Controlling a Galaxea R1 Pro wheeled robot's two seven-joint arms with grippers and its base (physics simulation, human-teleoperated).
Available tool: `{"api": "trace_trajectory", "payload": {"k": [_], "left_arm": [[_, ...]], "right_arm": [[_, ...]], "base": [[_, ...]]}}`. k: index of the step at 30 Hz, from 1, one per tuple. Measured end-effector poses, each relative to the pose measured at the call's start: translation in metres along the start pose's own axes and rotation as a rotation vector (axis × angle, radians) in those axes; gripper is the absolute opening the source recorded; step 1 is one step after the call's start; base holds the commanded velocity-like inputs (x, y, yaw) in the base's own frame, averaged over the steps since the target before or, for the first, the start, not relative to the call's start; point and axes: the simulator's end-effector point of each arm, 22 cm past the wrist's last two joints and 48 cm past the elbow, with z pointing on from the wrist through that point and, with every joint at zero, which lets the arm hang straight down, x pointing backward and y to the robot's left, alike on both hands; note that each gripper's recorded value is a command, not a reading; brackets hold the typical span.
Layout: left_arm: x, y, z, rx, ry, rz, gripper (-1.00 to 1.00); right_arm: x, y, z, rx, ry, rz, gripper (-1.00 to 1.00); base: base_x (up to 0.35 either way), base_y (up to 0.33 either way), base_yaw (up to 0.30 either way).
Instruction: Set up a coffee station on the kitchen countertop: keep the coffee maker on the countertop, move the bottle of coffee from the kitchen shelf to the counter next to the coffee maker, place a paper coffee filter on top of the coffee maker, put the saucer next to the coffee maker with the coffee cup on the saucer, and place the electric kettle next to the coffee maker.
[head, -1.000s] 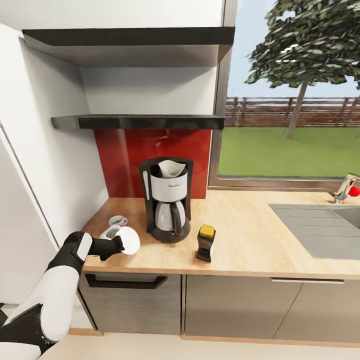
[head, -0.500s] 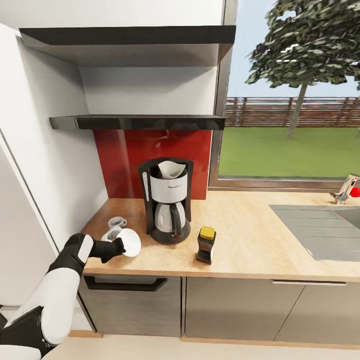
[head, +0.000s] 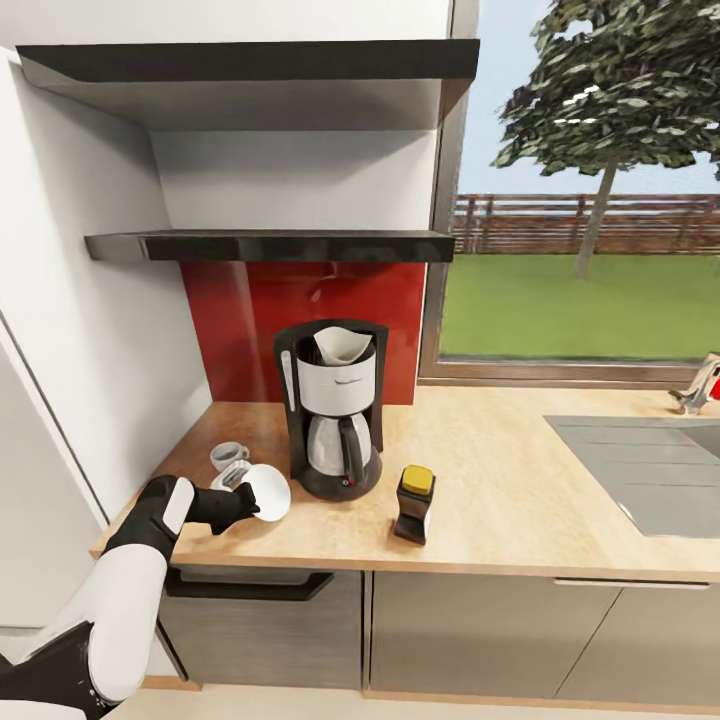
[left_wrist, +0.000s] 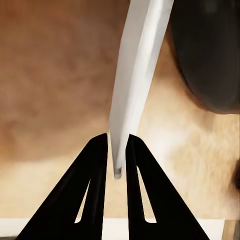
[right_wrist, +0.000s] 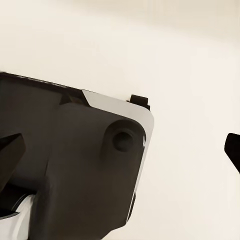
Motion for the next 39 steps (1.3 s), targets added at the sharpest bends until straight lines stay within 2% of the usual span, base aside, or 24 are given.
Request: {"api": "trace_trajectory", "payload": {"k": [20, 21, 35, 39], "left_arm": [[0.011, 0.005, 0.005, 0.003, 0.016, -0.015, -1.0], [0.011, 0.005, 0.005, 0.003, 0.016, -0.015, 1.0], [0.007, 0.011, 0.001, -0.007, 0.009, -0.016, 1.0], [0.006, 0.012, 0.001, -0.009, 0.008, -0.017, 1.0]], "right_arm": [[0.0, 0.0, 0.0, 0.0, 0.0, 0.0, 1.0], [0.0, 0.0, 0.0, 0.0, 0.0, 0.0, 1.0], [0.0, 0.001, 0.0, -0.001, 0.0, 0.0, 1.0], [0.0, 0.001, 0.0, -0.002, 0.0, 0.001, 1.0]], "base": [[0.001, 0.0, 0.0], [0.0, 0.0, 0.0], [-0.001, 0.0, 0.0], [-0.203, 0.041, 0.0]]}}
